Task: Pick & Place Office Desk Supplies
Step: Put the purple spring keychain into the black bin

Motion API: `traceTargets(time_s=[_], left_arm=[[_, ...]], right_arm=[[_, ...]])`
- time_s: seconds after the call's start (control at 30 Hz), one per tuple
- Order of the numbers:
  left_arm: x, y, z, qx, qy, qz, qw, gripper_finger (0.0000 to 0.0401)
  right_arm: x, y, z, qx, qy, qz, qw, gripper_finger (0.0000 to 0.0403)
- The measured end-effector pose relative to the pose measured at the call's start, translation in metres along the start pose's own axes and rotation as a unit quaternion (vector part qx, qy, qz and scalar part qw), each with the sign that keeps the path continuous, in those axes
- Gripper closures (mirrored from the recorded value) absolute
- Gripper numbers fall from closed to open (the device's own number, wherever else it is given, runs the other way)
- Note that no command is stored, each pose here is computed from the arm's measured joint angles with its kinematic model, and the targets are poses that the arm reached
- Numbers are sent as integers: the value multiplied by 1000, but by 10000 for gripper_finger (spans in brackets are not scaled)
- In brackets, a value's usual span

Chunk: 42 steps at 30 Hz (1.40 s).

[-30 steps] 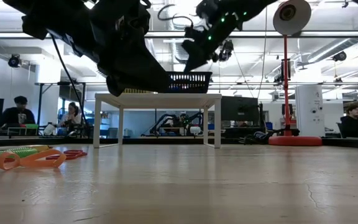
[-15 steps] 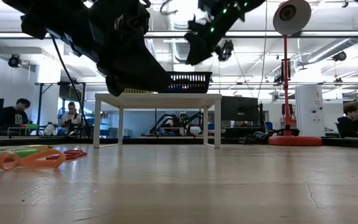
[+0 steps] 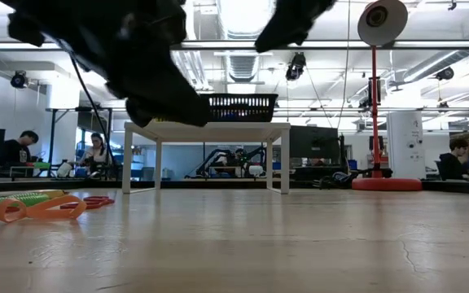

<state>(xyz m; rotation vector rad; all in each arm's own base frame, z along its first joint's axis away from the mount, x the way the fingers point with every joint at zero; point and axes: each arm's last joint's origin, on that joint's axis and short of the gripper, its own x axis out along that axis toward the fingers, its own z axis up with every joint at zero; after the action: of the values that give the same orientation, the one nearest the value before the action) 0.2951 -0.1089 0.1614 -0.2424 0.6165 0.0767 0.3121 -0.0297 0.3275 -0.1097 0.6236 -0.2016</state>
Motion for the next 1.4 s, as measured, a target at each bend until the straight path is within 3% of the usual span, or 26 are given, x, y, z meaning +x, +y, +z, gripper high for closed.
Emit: traceTargets(time_s=[0.17, 0.27, 0.37, 0.47, 0.6, 0.67, 0.93, 1.17, 1.27, 1.4], left_arm=[[-12, -14, -19, -26, 89, -41, 995, 279], [-25, -21, -36, -67, 176, -37, 981, 279], [-43, -27, -57, -125, 281, -8, 952, 279], [-66, -32, -75, -186, 365, 41, 911, 279], [-92, -39, -88, -246, 398, 101, 878, 279], [-97, -43, -92, -252, 388, 112, 879, 279], [-89, -48, -97, -218, 322, 115, 914, 279], [-82, -48, -104, -228, 330, 131, 907, 289], [-82, -49, -104, -230, 330, 125, 907, 312], [-81, -51, -103, -231, 329, 115, 908, 374]], right_arm=[[-10, 51, -40, -9, -29, 68, 997, 271], [-12, 73, -63, -10, -47, 100, 994, 277], [-13, 87, -79, -12, -72, 123, 990, 282], [-9, 93, -88, -11, -99, 131, 986, 287], [-7, 92, -91, -4, -120, 129, 984, 293], [-6, 91, -92, -3, -124, 128, 984, 296], [-8, 90, -85, -17, -151, 123, 981, 308], [-8, 90, -83, -22, -156, 122, 980, 319], [-8, 90, -83, -24, -157, 122, 980, 322], [-8, 90, -84, -24, -156, 123, 980, 326]])
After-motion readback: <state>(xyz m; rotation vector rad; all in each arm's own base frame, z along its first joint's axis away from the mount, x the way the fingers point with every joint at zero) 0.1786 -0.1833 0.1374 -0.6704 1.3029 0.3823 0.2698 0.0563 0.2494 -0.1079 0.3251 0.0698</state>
